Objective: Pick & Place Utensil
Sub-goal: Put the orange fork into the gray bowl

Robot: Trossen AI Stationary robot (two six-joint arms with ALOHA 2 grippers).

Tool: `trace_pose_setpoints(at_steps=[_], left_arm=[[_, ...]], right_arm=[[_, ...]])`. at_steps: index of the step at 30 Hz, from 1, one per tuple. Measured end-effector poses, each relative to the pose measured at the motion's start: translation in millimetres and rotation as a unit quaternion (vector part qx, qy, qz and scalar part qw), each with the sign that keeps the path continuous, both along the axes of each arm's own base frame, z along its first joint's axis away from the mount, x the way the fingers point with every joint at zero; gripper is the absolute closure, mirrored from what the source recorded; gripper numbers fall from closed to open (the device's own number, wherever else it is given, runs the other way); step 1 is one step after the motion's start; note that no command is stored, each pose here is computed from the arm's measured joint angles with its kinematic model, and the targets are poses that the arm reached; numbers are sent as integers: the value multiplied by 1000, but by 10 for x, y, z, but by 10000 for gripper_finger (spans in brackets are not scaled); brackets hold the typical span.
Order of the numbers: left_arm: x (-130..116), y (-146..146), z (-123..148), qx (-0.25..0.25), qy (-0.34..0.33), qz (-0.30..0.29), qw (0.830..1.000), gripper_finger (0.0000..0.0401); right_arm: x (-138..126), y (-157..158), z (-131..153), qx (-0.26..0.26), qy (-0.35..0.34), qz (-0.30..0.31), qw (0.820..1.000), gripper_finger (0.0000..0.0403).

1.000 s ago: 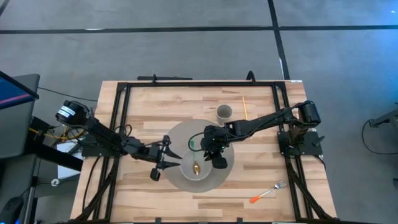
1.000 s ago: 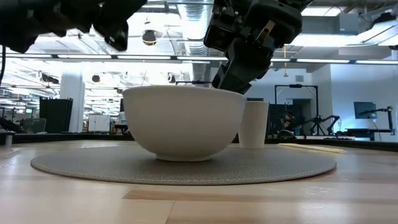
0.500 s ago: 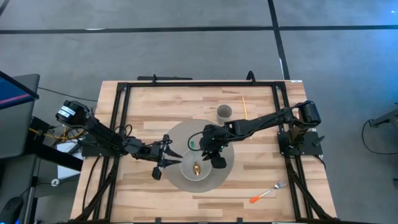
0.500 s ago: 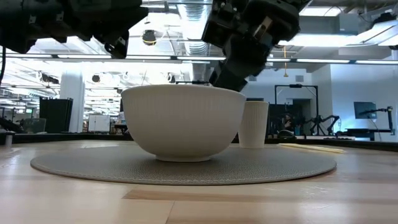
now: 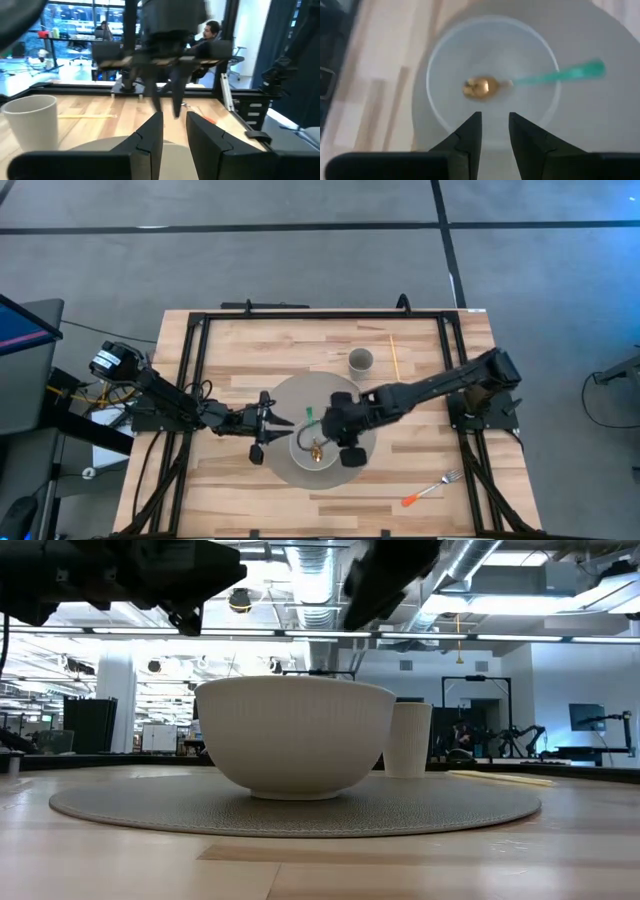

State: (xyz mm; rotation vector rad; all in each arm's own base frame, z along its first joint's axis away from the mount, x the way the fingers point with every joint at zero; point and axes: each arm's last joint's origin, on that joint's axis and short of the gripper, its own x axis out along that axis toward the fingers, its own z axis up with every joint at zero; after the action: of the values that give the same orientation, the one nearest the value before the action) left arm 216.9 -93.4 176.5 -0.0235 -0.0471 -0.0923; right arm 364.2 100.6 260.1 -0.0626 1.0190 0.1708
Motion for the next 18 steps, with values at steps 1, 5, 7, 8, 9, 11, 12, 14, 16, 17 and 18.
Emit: trace_pose_setpoints(at_steps=[1,5,7,8,9,11,12,14,16,17,18], left_arm=[[0,2,0,3,0,4,1000,315],[0,4,0,12,-1,7,1000,315],[0,4,2,12,-2,7,1000,315],[0,4,4,12,-3,7,1000,315],[3,11,6,12,-4,9,1000,315],[8,23,8,23,-6,12,1000,315],[9,30,12,26,-6,14,1000,315],[13,45,23,25,-9,17,1000,315],[10,52,38,24,-12,18,999,315],[9,52,43,23,-14,18,999,315],[5,52,48,23,-14,18,999,315]], right_arm=[[-41,56,52,-15,12,-14,1000,311],[-256,267,230,-64,61,-78,993,311],[-376,365,272,-69,92,-99,988,311],[-434,421,281,-70,105,-106,986,311],[-495,481,278,-72,118,-110,984,311],[-618,608,267,-79,135,-104,982,311],[-680,672,259,-83,138,-95,982,311],[-808,784,251,-86,137,-83,983,311],[-943,882,235,-79,136,-92,983,311],[-1022,919,221,-72,137,-104,982,311],[-1113,948,207,-65,139,-119,981,311]])
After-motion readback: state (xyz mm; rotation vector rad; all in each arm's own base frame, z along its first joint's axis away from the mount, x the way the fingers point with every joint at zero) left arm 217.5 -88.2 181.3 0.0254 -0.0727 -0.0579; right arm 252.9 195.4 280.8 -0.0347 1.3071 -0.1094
